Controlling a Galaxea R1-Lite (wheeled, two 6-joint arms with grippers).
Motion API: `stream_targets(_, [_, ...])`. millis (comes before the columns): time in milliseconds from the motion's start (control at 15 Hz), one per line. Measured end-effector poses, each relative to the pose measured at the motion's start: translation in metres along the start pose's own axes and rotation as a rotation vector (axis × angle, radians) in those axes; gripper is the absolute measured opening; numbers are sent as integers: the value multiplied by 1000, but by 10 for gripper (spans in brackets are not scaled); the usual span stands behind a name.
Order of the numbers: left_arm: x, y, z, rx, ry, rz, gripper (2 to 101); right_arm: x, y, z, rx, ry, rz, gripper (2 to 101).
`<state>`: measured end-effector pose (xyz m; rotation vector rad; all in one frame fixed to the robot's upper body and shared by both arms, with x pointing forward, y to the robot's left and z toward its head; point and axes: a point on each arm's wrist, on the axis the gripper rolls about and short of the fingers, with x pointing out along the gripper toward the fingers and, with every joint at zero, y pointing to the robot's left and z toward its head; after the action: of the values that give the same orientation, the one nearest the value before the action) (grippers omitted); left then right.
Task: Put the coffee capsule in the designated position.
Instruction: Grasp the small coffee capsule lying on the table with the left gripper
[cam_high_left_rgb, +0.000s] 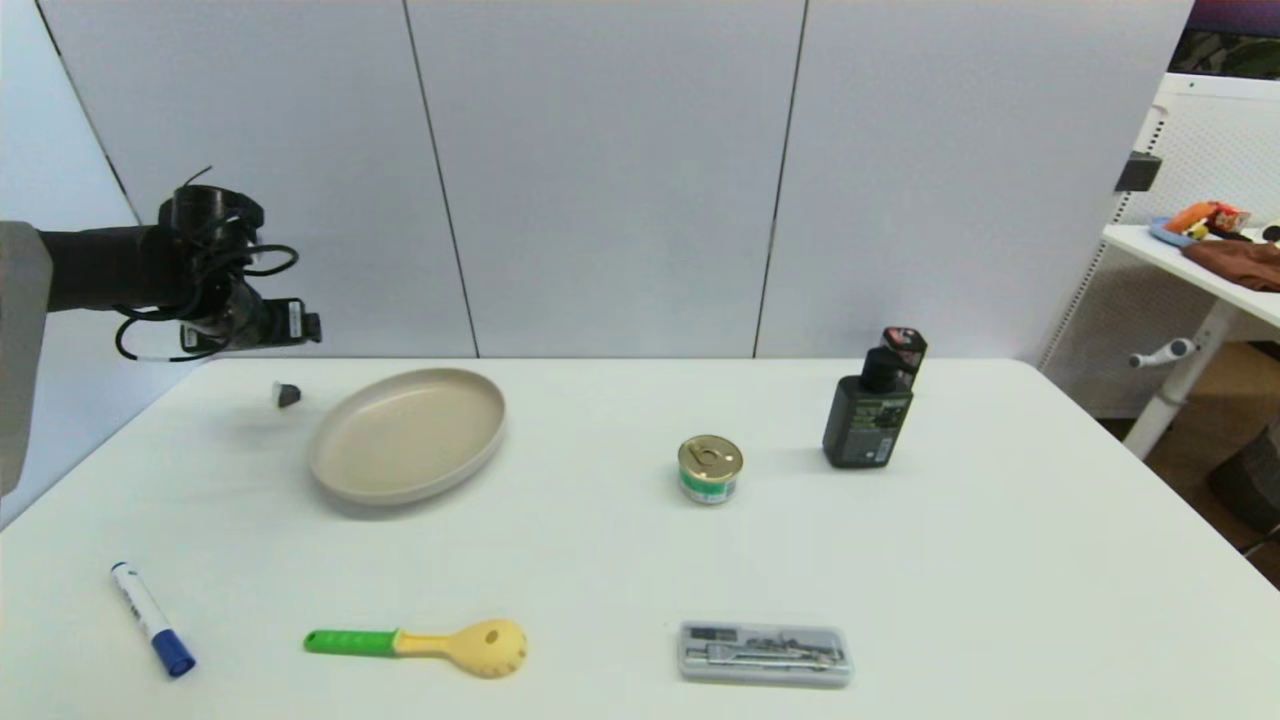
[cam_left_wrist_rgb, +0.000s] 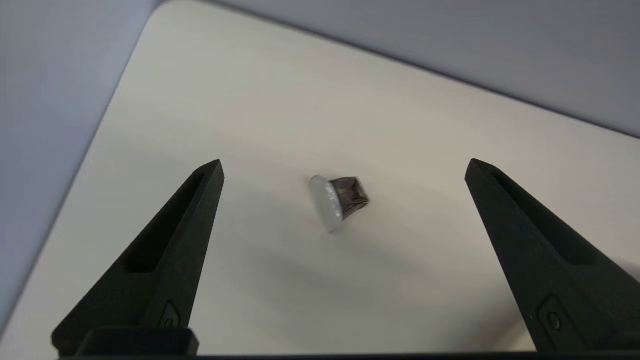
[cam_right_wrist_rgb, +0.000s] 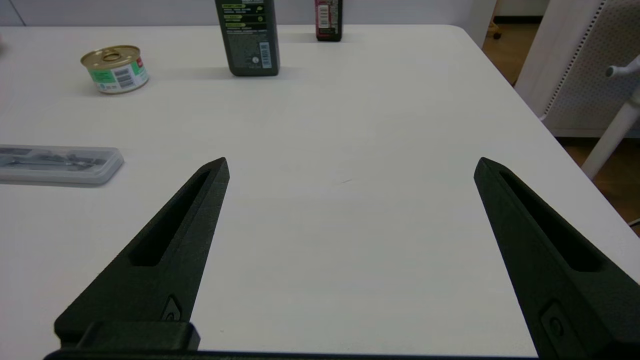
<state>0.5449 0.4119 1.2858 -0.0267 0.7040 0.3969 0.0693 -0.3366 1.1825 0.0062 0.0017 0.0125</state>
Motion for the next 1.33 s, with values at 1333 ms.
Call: stream_targets(1333, [52, -23, -33, -162, 85, 118, 978, 0, 0, 0, 0, 0, 0, 971])
